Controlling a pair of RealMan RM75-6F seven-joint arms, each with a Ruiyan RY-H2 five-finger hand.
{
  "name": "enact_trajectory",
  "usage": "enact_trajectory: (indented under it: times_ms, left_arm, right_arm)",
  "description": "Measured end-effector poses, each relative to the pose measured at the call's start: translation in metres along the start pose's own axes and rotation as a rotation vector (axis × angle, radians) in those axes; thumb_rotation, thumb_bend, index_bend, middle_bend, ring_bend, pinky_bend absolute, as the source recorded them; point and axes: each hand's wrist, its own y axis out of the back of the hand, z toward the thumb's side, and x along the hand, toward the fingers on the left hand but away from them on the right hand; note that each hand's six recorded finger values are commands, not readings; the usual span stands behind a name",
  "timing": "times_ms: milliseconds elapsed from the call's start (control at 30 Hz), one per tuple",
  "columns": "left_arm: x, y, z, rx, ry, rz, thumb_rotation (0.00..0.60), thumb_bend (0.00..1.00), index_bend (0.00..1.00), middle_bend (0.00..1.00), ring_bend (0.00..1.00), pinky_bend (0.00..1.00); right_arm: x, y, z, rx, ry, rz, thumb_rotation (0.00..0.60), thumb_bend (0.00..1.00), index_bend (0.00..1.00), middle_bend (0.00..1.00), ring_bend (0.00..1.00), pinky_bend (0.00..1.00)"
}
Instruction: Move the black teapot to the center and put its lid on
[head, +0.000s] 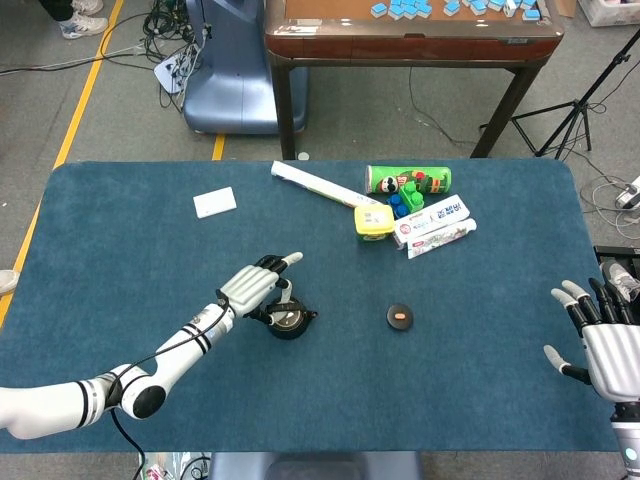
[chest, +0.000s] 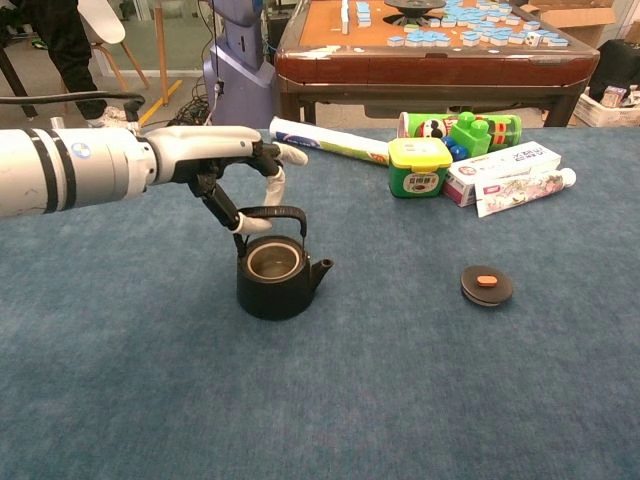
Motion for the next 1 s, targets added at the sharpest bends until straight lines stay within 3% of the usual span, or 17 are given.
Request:
enact_trajectory:
  times_ms: [300,1000]
  left_arm:
    - [-0.004,0.006,-0.004,-0.010,0.011,0.022,0.600,0.25,0.00,0.00,0.00,0.00]
    - [-0.012,0.021,-0.030,-0.031,0.077,0.067,0.600,0.25,0.00,0.00,0.00,0.00]
  right_arm:
    - [0.000,0.001,0.001,-0.001,0.004,0.000,0.600,0.25,0.20,0.17,0.02,0.06]
    - [0.000,0.001,0.004,-0.001,0.015,-0.001,0.600,0.25,0.20,0.17,0.02,0.06]
